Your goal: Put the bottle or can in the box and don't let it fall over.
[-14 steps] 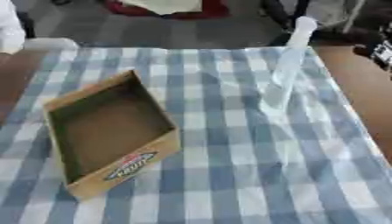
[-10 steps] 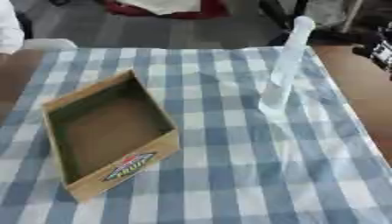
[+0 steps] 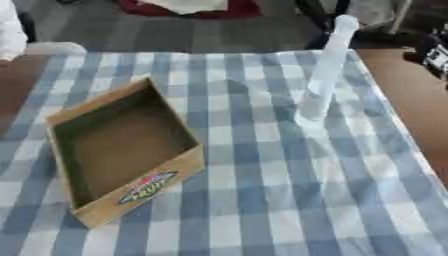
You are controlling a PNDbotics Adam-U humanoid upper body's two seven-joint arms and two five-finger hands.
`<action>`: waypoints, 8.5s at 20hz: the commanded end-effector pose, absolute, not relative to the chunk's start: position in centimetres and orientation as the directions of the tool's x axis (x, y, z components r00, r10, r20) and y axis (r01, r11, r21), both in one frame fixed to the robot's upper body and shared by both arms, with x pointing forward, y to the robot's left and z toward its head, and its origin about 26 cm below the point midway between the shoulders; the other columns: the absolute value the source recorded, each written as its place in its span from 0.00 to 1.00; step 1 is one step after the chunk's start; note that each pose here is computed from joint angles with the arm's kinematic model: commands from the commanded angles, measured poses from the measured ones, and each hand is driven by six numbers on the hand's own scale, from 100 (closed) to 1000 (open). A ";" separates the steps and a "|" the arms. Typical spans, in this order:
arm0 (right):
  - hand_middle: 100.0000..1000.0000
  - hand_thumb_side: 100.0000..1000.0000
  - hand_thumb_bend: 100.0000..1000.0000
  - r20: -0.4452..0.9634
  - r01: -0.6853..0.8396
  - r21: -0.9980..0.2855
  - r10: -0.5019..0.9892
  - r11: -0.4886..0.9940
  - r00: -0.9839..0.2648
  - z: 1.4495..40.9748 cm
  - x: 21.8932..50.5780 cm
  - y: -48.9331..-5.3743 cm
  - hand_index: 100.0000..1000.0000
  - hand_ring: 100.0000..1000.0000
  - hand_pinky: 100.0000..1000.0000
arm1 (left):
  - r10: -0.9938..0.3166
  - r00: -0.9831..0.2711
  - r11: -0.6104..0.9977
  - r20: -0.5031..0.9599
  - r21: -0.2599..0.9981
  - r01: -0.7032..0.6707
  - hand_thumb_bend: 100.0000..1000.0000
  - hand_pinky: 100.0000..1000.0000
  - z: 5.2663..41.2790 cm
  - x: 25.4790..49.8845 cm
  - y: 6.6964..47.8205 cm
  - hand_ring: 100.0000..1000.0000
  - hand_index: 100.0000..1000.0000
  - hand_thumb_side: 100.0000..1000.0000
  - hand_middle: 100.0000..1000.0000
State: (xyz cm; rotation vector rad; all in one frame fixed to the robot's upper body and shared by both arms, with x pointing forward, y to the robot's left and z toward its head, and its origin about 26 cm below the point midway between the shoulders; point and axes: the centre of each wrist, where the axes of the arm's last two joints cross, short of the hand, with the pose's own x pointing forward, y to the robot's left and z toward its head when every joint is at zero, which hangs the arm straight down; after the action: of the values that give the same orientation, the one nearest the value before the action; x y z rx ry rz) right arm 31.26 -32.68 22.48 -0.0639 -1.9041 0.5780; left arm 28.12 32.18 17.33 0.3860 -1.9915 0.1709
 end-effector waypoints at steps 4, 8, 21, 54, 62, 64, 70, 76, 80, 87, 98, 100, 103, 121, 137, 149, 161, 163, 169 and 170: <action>1.00 0.46 0.00 0.831 -0.224 -0.497 0.386 0.838 -0.400 23.2 31.9 -33.3 1.00 1.00 1.00 | -0.222 -0.418 0.939 0.881 0.078 -0.335 0.00 0.33 18.3 27.9 32.4 0.54 0.64 0.54 0.63; 1.00 0.43 0.00 0.823 -0.231 -0.525 0.420 0.819 -0.382 23.2 32.7 -33.7 1.00 1.00 1.00 | -0.221 -0.417 0.940 0.882 0.078 -0.331 0.00 0.33 18.3 28.0 32.4 0.54 0.63 0.54 0.63; 1.00 0.48 0.00 0.850 -0.268 -0.509 0.430 0.818 -0.303 22.6 36.2 -34.9 1.00 1.00 1.00 | -0.217 -0.418 0.943 0.882 0.079 -0.322 0.00 0.33 18.3 28.0 32.3 0.54 0.63 0.54 0.63; 1.00 0.47 0.00 0.876 -0.289 -0.475 0.415 0.831 -0.245 19.6 40.4 -37.4 1.00 1.00 1.00 | -0.197 -0.430 0.952 0.881 0.067 -0.300 0.00 0.32 18.5 28.1 31.9 0.54 0.63 0.54 0.63; 1.00 0.47 0.00 0.867 -0.298 -0.490 0.421 0.819 -0.267 20.2 41.1 -37.9 1.00 1.00 1.00 | -0.189 -0.435 0.953 0.880 0.059 -0.296 0.00 0.32 18.6 28.2 31.7 0.54 0.63 0.54 0.63; 1.00 0.47 0.00 0.863 -0.301 -0.495 0.423 0.815 -0.275 20.4 41.2 -37.9 1.00 1.00 1.00 | -0.188 -0.436 0.954 0.880 0.057 -0.295 0.00 0.32 18.6 28.2 31.7 0.54 0.63 0.54 0.63; 1.00 0.47 0.00 0.853 -0.306 -0.510 0.428 0.804 -0.298 21.2 41.5 -37.8 1.00 1.00 1.00 | -0.182 -0.439 0.956 0.880 0.053 -0.290 0.00 0.32 18.7 28.2 31.6 0.54 0.63 0.54 0.63; 1.00 0.47 0.00 0.849 -0.308 -0.514 0.423 0.801 -0.316 21.6 41.7 -37.6 1.00 1.00 1.00 | -0.178 -0.442 0.958 0.879 0.051 -0.283 0.00 0.31 18.7 28.3 31.5 0.54 0.63 0.55 0.63; 1.00 0.47 0.00 0.845 -0.310 -0.517 0.418 0.798 -0.333 22.0 41.8 -37.4 1.00 1.00 1.00 | -0.175 -0.444 0.959 0.879 0.050 -0.278 0.00 0.31 18.8 28.3 31.4 0.54 0.63 0.55 0.63; 1.00 0.48 0.00 0.834 -0.310 -0.529 0.419 0.790 -0.358 22.5 42.0 -37.1 1.00 1.00 1.00 | -0.172 -0.446 0.961 0.878 0.051 -0.270 0.00 0.31 18.9 28.3 31.4 0.53 0.63 0.54 0.63; 1.00 0.47 0.00 0.819 -0.322 -0.556 0.439 0.766 -0.371 23.1 42.6 -36.8 1.00 1.00 1.00 | -0.167 -0.454 0.966 0.875 0.054 -0.252 0.00 0.31 19.0 28.4 31.2 0.53 0.63 0.54 0.63; 1.00 0.47 0.00 0.817 -0.325 -0.560 0.442 0.762 -0.372 23.2 42.7 -36.8 1.00 1.00 1.00 | -0.167 -0.456 0.967 0.874 0.054 -0.250 0.00 0.31 19.1 28.4 31.2 0.53 0.63 0.54 0.63; 1.00 0.47 0.00 0.814 -0.332 -0.565 0.443 0.756 -0.377 23.2 42.8 -36.6 1.00 1.00 1.00 | -0.166 -0.458 0.967 0.873 0.054 -0.248 0.00 0.31 19.1 28.4 31.2 0.53 0.63 0.54 0.63; 1.00 0.47 0.00 0.807 -0.389 -0.572 0.409 0.722 -0.426 23.8 42.6 -35.0 1.00 1.00 1.00 | -0.163 -0.462 0.969 0.872 0.054 -0.240 0.00 0.31 19.2 28.4 31.2 0.53 0.63 0.54 0.63; 1.00 0.47 0.00 0.792 -0.320 -0.587 0.445 0.743 -0.419 24.1 43.0 -35.1 1.00 1.00 1.00 | -0.158 -0.460 0.972 0.874 0.055 -0.230 0.00 0.31 19.0 28.4 31.1 0.53 0.63 0.54 0.63; 1.00 0.48 0.00 0.761 -0.355 -0.612 0.402 0.707 -0.510 25.3 42.3 -34.6 1.00 1.00 1.00 | -0.157 -0.458 0.974 0.875 0.059 -0.221 0.00 0.31 19.0 28.4 31.1 0.54 0.63 0.54 0.63; 1.00 0.47 0.00 0.760 -0.431 -0.619 0.363 0.657 -0.539 25.0 42.3 -34.3 1.00 1.00 1.00 | -0.158 -0.459 0.975 0.874 0.066 -0.211 0.00 0.31 19.1 28.4 31.1 0.54 0.63 0.54 0.64; 1.00 0.47 0.00 0.762 -0.436 -0.618 0.361 0.654 -0.538 25.0 42.3 -34.4 1.00 1.00 1.00 | -0.159 -0.460 0.975 0.874 0.067 -0.211 0.00 0.31 19.1 28.4 31.1 0.54 0.63 0.54 0.64; 1.00 0.47 0.00 0.764 -0.440 -0.616 0.357 0.653 -0.538 25.2 42.2 -34.6 1.00 1.00 1.00 | -0.162 -0.462 0.976 0.872 0.071 -0.206 0.00 0.31 19.2 28.5 31.1 0.54 0.63 0.54 0.64; 1.00 0.47 0.00 0.764 -0.438 -0.615 0.358 0.655 -0.537 25.2 42.2 -34.6 1.00 1.00 1.00 | -0.162 -0.463 0.976 0.872 0.072 -0.206 0.00 0.31 19.2 28.5 31.1 0.54 0.63 0.54 0.64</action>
State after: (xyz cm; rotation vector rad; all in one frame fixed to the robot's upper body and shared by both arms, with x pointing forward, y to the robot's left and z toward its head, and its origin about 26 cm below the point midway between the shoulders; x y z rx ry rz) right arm 42.50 -34.24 23.74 0.0840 -1.8554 0.9981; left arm 28.61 31.14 18.14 0.2571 -2.0248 0.0764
